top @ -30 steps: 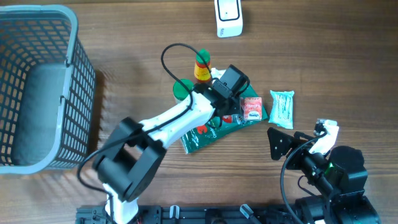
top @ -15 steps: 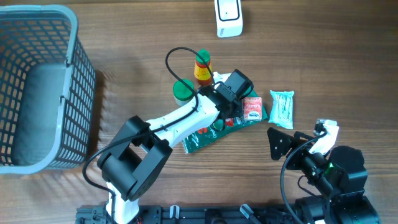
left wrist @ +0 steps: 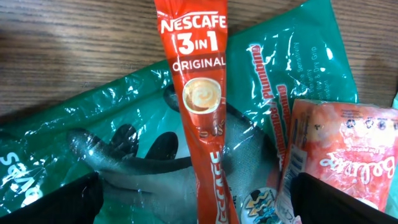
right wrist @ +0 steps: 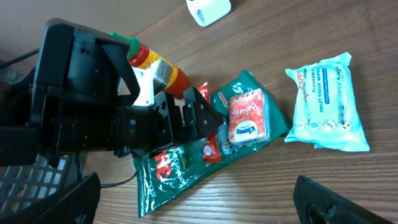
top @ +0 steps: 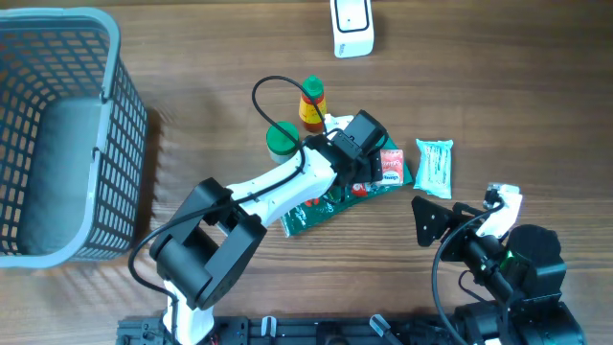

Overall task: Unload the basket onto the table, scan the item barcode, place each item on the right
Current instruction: 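Lay the Nescafe sachet on the gloves bag with the left gripper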

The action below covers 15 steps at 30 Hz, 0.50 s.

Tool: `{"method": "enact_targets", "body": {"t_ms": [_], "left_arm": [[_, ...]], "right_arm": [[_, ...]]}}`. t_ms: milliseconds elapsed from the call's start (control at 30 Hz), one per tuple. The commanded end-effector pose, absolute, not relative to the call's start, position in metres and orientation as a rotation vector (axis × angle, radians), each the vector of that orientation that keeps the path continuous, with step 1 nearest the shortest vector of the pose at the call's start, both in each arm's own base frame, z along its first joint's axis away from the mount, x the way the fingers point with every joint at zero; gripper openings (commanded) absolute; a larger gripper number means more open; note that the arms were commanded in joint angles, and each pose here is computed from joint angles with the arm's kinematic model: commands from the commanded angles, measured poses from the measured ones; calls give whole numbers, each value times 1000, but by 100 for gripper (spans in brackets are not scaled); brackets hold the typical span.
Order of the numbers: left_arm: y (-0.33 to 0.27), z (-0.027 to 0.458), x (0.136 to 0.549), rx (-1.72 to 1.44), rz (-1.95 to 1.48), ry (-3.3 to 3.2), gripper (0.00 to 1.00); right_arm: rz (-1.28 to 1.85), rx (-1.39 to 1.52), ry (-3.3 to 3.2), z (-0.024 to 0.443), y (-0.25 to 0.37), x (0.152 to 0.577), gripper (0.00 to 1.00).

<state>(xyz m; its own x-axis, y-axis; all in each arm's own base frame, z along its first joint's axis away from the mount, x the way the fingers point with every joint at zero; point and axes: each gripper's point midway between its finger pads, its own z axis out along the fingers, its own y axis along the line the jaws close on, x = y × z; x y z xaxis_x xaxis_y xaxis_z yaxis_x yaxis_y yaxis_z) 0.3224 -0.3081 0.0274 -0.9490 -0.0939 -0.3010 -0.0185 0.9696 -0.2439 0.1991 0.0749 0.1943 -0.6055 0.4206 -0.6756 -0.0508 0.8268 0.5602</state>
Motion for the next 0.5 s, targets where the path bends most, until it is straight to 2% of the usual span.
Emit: {"method": "enact_targets", "body": {"t_ms": [0, 100, 200, 333, 467], "left_arm": [[-300, 62, 328, -88, -334, 2715, 100], [-286, 131, 343, -53, -323, 2517, 100], [-252, 205, 358, -170, -257, 2274, 100], [-195, 338, 359, -360, -253, 1845, 100], [-164, 445, 336, -329, -317, 1540, 100]], "right_arm": [[679, 308, 2114, 196, 72, 200, 100], [702, 348, 2114, 196, 72, 200, 100], [754, 462, 2125, 192, 71, 198, 100], [893, 825, 2184, 172, 72, 183, 100], [959, 1199, 2203, 151, 71, 166, 100]]}}
